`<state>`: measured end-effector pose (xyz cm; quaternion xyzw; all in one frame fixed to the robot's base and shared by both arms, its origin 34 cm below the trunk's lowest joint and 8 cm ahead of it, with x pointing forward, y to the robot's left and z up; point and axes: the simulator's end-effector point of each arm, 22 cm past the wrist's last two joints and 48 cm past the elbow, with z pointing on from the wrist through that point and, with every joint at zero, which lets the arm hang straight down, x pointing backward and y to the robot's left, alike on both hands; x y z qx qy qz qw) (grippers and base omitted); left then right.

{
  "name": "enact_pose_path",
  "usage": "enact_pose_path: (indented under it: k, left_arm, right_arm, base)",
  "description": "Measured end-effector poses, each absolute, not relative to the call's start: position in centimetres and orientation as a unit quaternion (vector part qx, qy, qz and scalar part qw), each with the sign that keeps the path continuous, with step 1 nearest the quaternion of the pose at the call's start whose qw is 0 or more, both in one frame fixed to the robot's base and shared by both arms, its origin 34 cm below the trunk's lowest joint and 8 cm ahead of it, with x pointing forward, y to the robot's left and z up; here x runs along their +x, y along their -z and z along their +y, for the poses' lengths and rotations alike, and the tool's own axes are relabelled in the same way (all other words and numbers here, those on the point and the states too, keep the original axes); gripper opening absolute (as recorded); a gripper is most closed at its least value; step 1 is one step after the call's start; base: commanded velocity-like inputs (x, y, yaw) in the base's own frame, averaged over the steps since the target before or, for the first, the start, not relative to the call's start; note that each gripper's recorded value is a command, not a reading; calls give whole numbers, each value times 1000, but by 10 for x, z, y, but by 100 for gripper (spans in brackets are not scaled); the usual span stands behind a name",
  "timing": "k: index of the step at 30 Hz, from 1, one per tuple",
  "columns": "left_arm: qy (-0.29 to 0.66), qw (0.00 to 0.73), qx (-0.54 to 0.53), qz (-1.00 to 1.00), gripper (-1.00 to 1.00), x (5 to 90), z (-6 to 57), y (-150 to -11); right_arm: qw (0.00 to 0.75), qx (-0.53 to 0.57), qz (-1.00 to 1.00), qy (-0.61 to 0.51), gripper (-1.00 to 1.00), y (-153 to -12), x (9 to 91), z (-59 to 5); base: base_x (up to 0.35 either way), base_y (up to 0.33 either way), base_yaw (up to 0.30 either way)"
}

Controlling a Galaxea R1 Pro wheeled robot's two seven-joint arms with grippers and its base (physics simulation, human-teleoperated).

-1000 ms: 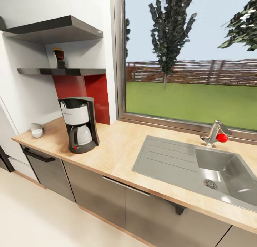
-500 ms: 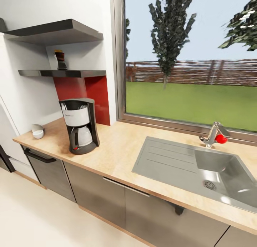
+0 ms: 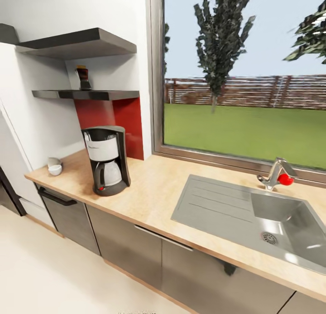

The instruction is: Set up a coffee station on the kitchen countertop: keep the coffee maker on the countertop, move the bottle of coffee from the kitchen shelf to the counter next to the coffee maker, place a paper coffee filter on top of the coffee maker, put the saucer next to the coffee maker with the coffee cup on the saucer, and place the electric kettle next to the coffee maker.

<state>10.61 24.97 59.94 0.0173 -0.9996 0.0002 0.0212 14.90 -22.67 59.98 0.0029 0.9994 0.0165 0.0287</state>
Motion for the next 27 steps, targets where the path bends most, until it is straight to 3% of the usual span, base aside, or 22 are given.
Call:
enact_pose_path:
  k: [27]
  left_arm:
    - [-1,33,34,-999,100,90,249,-614]
  right_arm:
    - [25,-2,1000,-15,100,-613,140,-230]
  base:
    - [0,0,184]
